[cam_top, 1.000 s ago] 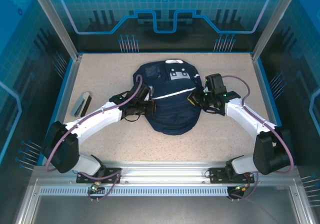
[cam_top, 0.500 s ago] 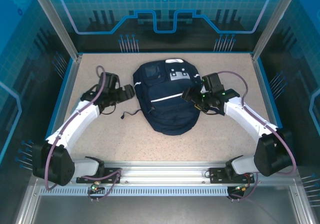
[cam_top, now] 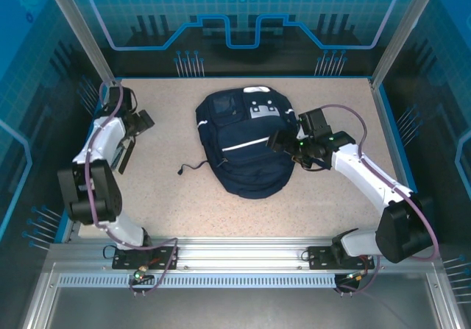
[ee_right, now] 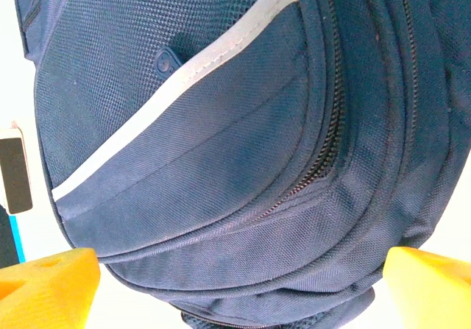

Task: Pack the student bag
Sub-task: Move the loose stationery to the middle-left of the table.

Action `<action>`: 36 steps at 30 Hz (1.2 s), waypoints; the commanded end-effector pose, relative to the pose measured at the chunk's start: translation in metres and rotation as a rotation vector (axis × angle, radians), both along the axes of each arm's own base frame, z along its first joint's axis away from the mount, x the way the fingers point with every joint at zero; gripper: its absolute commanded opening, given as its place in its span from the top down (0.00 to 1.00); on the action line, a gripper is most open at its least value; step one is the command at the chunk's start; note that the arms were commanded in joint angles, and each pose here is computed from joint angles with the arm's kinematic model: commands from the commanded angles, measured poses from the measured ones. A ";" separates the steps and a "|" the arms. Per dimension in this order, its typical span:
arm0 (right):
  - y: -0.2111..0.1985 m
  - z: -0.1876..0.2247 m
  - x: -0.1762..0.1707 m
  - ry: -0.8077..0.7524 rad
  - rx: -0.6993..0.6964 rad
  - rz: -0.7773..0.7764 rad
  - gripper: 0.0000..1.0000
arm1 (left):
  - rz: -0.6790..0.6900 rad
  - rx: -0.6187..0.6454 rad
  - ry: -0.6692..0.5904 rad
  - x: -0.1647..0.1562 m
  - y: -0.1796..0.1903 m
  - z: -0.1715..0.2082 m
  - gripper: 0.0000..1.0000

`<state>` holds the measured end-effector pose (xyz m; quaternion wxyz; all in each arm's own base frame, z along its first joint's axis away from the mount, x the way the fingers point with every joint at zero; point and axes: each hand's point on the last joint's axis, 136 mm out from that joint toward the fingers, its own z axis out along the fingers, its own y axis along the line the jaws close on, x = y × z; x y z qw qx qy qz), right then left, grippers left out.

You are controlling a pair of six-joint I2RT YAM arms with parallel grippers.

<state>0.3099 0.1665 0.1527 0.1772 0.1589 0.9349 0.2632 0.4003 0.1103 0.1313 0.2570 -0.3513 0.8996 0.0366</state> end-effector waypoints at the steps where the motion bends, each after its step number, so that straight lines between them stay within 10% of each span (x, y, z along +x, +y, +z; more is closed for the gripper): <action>1: 0.000 0.014 -0.004 -0.008 -0.005 -0.004 0.00 | -0.045 0.090 0.093 0.008 0.029 -0.008 0.01; 14: 0.005 0.029 -0.007 0.015 -0.027 -0.017 0.00 | -0.032 -0.100 0.267 0.013 0.070 -0.084 0.01; 36: 0.018 0.024 -0.007 0.020 -0.007 0.000 0.01 | -0.179 -0.224 0.426 -0.018 0.013 -0.105 0.15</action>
